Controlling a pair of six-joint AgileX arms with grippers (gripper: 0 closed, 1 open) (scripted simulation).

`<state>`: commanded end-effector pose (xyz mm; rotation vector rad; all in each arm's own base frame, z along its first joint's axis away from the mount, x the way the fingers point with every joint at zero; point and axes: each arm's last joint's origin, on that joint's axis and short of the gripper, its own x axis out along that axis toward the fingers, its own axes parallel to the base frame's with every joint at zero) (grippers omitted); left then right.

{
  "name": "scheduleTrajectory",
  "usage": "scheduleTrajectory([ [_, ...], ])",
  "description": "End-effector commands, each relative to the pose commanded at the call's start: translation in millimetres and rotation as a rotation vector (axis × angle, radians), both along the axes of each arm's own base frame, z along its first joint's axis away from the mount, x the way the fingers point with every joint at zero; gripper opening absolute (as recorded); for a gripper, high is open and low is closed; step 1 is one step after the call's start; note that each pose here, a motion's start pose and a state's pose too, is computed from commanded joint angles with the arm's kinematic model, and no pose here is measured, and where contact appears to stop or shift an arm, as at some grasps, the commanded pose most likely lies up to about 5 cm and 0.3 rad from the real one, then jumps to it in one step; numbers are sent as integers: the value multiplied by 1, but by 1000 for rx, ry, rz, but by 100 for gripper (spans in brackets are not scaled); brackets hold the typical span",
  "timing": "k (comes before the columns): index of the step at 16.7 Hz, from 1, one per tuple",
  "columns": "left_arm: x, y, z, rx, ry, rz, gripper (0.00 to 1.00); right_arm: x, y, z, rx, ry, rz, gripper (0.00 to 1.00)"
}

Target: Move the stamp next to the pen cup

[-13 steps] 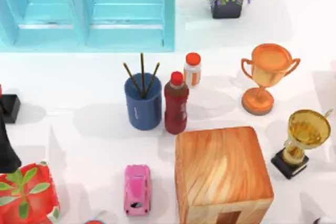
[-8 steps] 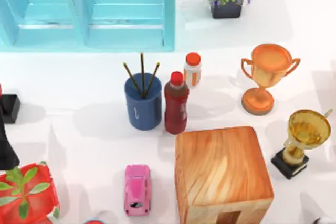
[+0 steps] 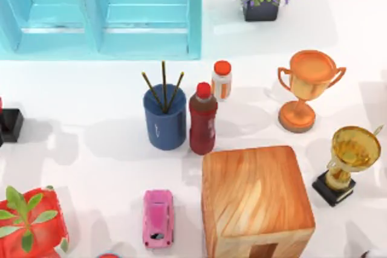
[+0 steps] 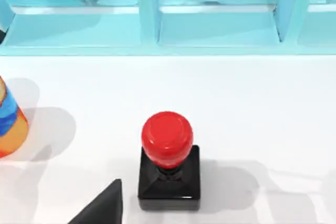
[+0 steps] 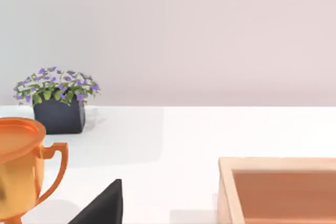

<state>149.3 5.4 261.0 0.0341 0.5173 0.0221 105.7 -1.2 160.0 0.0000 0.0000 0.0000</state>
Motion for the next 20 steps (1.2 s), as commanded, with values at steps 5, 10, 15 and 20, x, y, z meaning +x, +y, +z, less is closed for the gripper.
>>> scheduleTrajectory([
  [5, 86, 11, 39, 4, 409, 5, 100, 0, 0, 0, 0, 0, 0, 100],
  [10, 179, 27, 28, -8, 772, 2, 100, 0, 0, 0, 0, 0, 0, 100],
  [15, 233, 40, -3, -26, 1005, -6, 100, 0, 0, 0, 0, 0, 0, 100],
  [20, 242, 42, -12, -31, 1054, -10, 100, 0, 0, 0, 0, 0, 0, 100],
])
